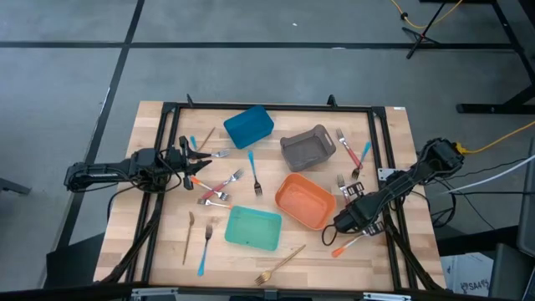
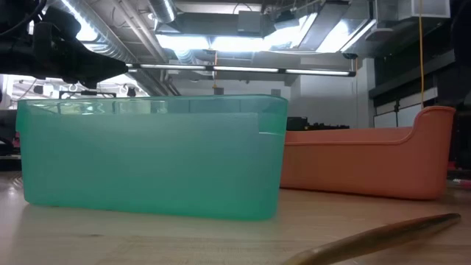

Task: Sort silverware by color (type)
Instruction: Put the gold fork into the orange bin

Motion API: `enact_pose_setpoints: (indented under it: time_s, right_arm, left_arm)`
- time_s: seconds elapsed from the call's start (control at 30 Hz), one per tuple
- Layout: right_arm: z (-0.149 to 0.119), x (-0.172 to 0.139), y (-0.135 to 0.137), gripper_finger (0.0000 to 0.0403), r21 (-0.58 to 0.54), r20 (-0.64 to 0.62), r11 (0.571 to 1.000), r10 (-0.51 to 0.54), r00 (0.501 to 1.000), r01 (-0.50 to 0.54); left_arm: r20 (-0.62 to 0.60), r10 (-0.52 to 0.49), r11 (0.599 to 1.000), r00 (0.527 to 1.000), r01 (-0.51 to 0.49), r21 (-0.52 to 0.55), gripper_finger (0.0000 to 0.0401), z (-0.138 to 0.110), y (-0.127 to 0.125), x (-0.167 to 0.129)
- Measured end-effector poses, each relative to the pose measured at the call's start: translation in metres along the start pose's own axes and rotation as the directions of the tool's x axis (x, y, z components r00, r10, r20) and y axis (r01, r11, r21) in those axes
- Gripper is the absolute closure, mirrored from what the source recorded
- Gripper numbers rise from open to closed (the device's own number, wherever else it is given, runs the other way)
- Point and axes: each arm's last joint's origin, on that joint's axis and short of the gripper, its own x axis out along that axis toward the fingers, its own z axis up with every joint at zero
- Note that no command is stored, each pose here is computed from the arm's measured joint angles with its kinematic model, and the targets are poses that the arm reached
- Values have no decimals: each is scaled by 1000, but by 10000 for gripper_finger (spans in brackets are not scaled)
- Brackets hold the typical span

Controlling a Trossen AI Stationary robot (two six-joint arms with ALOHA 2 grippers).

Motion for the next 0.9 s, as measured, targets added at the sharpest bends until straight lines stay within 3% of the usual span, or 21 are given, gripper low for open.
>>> enact_pose_setpoints:
  time_s: [0.9]
  right_arm:
    - [2,-89,8,398,-8,72,999,42,997,-42]
  left_arm:
    - [0,0,1000,1000,0,0,316,0,0,0]
